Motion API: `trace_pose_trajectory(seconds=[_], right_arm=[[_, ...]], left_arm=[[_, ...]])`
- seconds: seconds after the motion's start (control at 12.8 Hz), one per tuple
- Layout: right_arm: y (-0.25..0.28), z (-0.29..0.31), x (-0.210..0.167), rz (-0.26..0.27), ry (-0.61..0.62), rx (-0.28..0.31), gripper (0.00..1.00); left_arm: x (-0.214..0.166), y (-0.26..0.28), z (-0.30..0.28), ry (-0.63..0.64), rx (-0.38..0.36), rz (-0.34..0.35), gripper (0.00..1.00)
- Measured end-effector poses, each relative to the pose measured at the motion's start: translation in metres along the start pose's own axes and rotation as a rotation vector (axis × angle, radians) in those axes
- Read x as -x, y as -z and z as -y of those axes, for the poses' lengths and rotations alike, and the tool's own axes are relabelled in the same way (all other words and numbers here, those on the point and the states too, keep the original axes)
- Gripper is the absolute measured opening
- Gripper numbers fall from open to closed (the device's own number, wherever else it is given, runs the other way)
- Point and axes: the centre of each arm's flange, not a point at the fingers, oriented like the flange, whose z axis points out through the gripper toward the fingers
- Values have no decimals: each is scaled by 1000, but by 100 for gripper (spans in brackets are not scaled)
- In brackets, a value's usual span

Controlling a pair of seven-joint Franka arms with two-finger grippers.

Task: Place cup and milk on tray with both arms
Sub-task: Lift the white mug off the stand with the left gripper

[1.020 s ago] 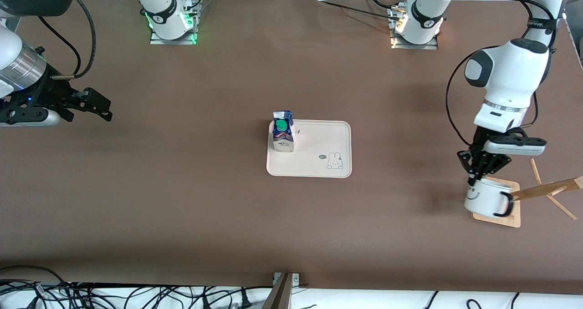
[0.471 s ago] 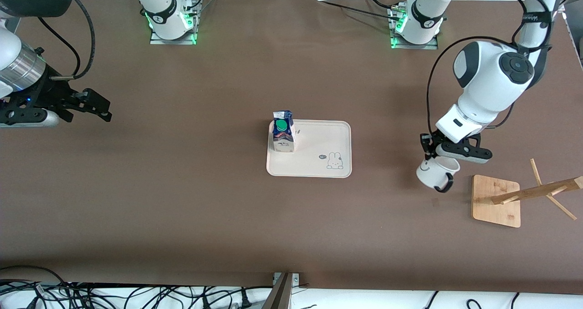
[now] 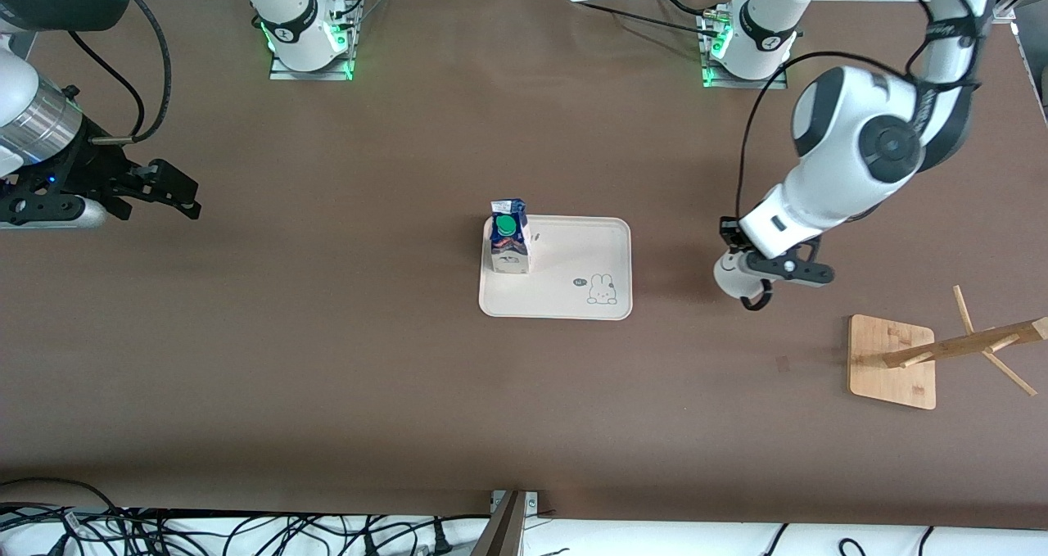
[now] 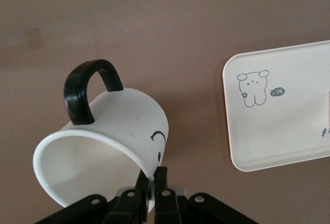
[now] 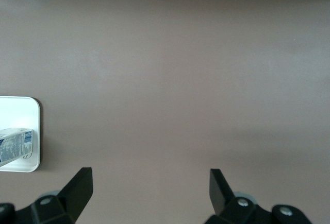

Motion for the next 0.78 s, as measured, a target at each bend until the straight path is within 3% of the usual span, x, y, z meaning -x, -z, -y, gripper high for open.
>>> trace_pose_trajectory(seconds=[0.24, 0.47, 0.78], right_arm=[[0, 0, 0, 0, 0, 0, 100], [0, 0, 0, 0, 0, 0, 100], [0, 0, 0, 0, 0, 0, 100]], left_arm=[[-7, -17, -36, -71, -19, 37, 8], [-12, -8, -49, -181, -107, 52, 8], [-18, -7, -47, -318, -153, 146, 8]])
